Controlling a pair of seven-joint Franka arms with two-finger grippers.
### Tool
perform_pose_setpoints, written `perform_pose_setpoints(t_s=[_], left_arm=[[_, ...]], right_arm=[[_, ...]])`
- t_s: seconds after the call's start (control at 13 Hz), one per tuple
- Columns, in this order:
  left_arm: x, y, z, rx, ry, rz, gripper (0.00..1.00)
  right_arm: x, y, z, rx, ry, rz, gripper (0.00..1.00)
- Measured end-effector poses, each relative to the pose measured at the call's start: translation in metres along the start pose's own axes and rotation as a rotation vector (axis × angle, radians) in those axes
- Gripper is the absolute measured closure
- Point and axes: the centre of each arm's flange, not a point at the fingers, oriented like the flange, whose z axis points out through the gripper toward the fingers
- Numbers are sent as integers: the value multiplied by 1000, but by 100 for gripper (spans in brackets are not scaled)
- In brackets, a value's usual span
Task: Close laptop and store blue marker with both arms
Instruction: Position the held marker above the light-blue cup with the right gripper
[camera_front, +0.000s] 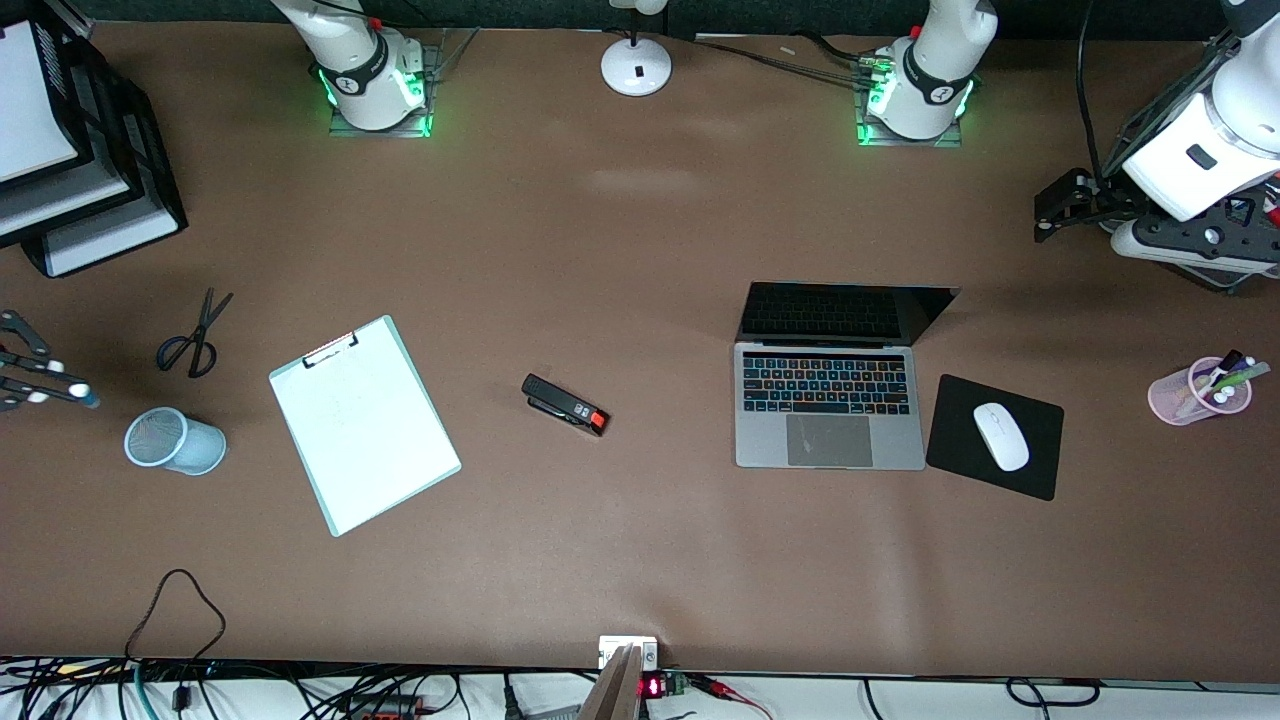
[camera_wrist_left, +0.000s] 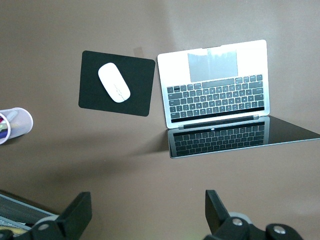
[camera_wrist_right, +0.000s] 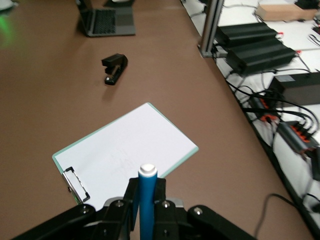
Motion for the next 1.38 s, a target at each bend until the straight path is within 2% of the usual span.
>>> perform_pose_setpoints(t_s=[0.15,0.77,1.38], left_arm=[[0,0,0,0,0,0,0],[0,0,-1,0,2,0,0],[0,-3,-1,0,2,-5,0]], right_arm=[[-17,-1,12,21,37,-23,84],[-50,-3,42,57,76,-173,84],[-64,5,45,36,89,-241,84]])
